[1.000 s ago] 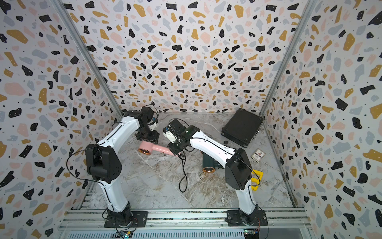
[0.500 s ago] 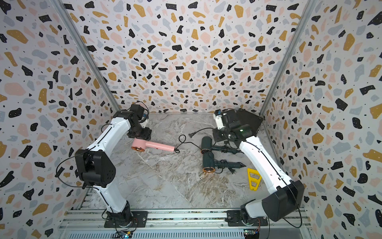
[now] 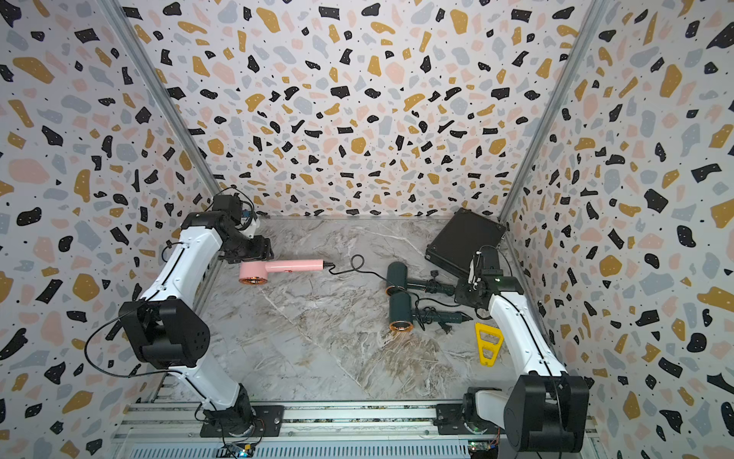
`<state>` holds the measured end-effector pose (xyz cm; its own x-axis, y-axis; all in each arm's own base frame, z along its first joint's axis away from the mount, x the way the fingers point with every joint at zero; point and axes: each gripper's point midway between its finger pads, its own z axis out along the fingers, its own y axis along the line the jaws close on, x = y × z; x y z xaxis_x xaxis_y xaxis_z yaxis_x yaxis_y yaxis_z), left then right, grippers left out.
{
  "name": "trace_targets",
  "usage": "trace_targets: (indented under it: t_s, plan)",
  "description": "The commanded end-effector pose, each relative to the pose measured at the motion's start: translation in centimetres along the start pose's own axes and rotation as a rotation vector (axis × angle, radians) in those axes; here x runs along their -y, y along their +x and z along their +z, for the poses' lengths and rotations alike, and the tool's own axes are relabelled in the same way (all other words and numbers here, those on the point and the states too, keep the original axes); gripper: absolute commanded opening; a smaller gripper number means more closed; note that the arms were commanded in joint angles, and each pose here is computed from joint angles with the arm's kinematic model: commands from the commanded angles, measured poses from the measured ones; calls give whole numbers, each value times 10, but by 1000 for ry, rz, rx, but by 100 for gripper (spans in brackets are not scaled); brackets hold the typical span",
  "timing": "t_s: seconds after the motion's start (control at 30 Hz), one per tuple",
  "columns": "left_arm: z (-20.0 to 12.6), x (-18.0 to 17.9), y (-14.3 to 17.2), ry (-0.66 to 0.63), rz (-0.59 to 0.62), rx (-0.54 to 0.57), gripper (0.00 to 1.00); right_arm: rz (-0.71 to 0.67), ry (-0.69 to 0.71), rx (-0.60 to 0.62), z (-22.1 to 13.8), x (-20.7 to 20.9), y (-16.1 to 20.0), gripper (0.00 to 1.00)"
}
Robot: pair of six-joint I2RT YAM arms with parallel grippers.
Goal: Wrap the cord around the hair dryer
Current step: Adjust the power cord at the center of the board.
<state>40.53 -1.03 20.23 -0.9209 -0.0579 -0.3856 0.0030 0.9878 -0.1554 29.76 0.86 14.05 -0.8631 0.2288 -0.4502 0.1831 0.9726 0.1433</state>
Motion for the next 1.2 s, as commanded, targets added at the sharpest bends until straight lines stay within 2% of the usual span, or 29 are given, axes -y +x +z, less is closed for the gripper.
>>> trace_targets:
  t_s: [0.0,0.07,0.1,0.17,0.3,0.4,0.5,0.63,0.77,0.97,1.1,1.17]
  plan:
    - [-20,27,-12,143,-6,80,0,16,-62,84,-29,-12,-21,35]
    - [-24,34,-12,176,-4,86,0,-10,-137,127,-48,-27,-32,55]
    - [-26,37,-12,196,-1,90,0,-35,-185,150,-58,-37,-38,61]
    - [-30,44,-13,235,0,100,0,-75,-299,179,-74,-58,-43,65]
    - [-33,54,-15,294,-1,107,0,-207,-595,172,-88,-120,-37,65]
    - [-32,56,-14,304,-4,105,0,-385,-716,169,-86,-163,-24,64]
    - [-31,56,-14,310,-6,102,0,-488,-848,185,-82,-200,-19,64]
    - [-28,56,-13,308,-8,95,0,-584,-948,202,-80,-237,-14,65]
    - [-26,55,-14,304,-8,92,0,-710,-1044,145,-89,-267,18,66]
    - [-26,56,-14,311,-9,92,0,-741,-1210,118,-114,-280,49,66]
    - [-28,58,-16,324,-10,100,0,-724,-1208,82,-100,-289,54,64]
    - [-27,57,-15,319,-10,99,0,-718,-1197,52,-90,-293,57,59]
